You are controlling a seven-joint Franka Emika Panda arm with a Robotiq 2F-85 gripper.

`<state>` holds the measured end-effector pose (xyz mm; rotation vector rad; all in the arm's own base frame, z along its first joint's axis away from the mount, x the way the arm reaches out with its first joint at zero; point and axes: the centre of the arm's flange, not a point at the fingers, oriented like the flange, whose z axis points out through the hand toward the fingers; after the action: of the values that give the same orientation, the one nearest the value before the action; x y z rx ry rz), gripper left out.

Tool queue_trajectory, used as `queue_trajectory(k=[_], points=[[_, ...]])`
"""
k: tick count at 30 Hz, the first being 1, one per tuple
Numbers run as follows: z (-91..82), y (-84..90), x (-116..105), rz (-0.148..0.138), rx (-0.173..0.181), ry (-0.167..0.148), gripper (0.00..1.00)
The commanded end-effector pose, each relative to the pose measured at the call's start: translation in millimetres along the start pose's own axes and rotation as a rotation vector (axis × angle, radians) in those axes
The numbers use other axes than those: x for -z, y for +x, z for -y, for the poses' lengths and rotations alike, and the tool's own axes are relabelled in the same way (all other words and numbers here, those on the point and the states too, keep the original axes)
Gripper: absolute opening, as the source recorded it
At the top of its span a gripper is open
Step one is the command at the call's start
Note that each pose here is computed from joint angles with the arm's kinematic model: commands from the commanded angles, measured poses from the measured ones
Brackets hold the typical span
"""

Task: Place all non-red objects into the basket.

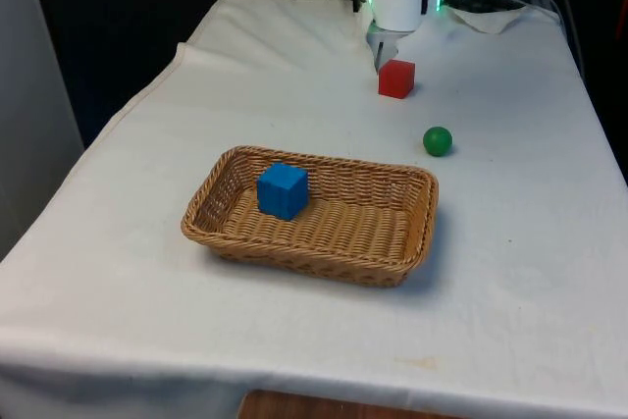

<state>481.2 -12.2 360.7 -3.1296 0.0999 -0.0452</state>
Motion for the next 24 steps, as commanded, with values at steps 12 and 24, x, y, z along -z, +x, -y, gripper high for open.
queue_trajectory(k=[12, 24], points=[[39.0, 6.3, -18, -0.023, -0.005, -0.003, 1.00], [64.3, 10.8, -46, -0.034, -0.007, 0.030, 1.00]])
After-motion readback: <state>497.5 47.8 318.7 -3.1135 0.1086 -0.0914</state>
